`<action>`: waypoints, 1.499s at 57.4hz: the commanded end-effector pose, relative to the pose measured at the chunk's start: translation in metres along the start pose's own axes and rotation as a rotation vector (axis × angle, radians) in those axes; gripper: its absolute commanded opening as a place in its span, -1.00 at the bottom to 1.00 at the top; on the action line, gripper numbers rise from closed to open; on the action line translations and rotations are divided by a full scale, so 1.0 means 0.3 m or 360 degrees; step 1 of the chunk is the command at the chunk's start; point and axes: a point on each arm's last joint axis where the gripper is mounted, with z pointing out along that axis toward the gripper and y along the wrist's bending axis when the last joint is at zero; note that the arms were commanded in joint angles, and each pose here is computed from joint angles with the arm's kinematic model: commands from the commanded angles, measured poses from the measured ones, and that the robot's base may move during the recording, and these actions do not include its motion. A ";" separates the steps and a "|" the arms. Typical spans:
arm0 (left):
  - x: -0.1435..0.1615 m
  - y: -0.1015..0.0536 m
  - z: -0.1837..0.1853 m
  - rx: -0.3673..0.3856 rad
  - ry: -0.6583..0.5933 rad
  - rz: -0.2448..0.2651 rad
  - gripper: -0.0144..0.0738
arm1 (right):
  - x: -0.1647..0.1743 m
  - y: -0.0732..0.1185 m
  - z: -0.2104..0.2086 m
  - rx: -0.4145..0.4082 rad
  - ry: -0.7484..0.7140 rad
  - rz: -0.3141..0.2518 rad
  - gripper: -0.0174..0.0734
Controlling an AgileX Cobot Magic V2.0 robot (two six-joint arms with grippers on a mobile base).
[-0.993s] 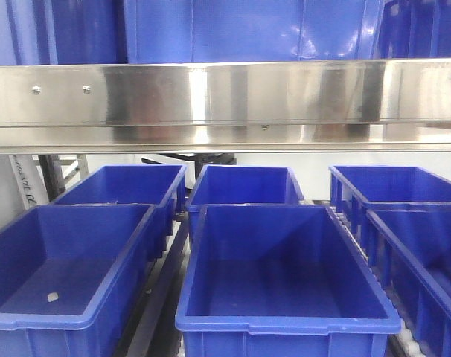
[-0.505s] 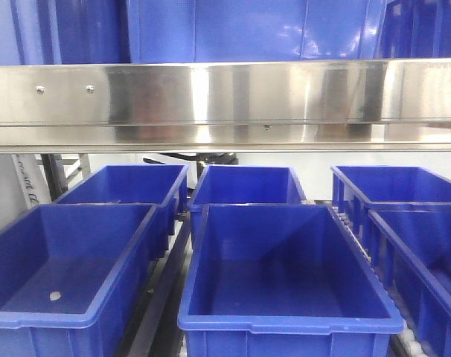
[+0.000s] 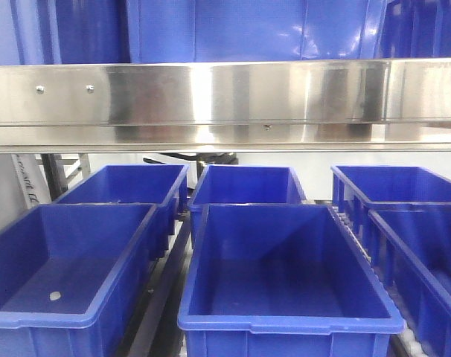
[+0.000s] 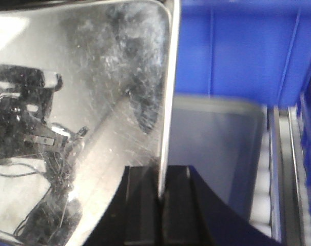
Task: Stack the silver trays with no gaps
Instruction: 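Lower the held silver tray onto the grey tray in the bin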
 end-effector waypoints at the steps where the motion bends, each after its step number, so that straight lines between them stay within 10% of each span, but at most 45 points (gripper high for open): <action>1: 0.020 -0.016 0.067 0.0024 -0.0009 0.0031 -0.72 | 0.005 -0.008 0.054 0.0011 -0.0027 -0.0017 -0.79; 36: 0.087 -0.036 0.255 0.0035 -0.0078 0.0196 -0.72 | 0.113 -0.060 0.279 0.0076 0.0054 -0.0002 -0.78; 53: 0.118 -0.036 0.299 0.0025 -0.0033 0.0223 -0.70 | 0.111 -0.061 0.285 0.0077 0.0026 -0.0002 -0.22; 86: 0.105 -0.042 0.300 0.0046 -0.0110 0.0255 -0.21 | 0.105 -0.061 0.285 0.0076 -0.0005 -0.0006 -0.24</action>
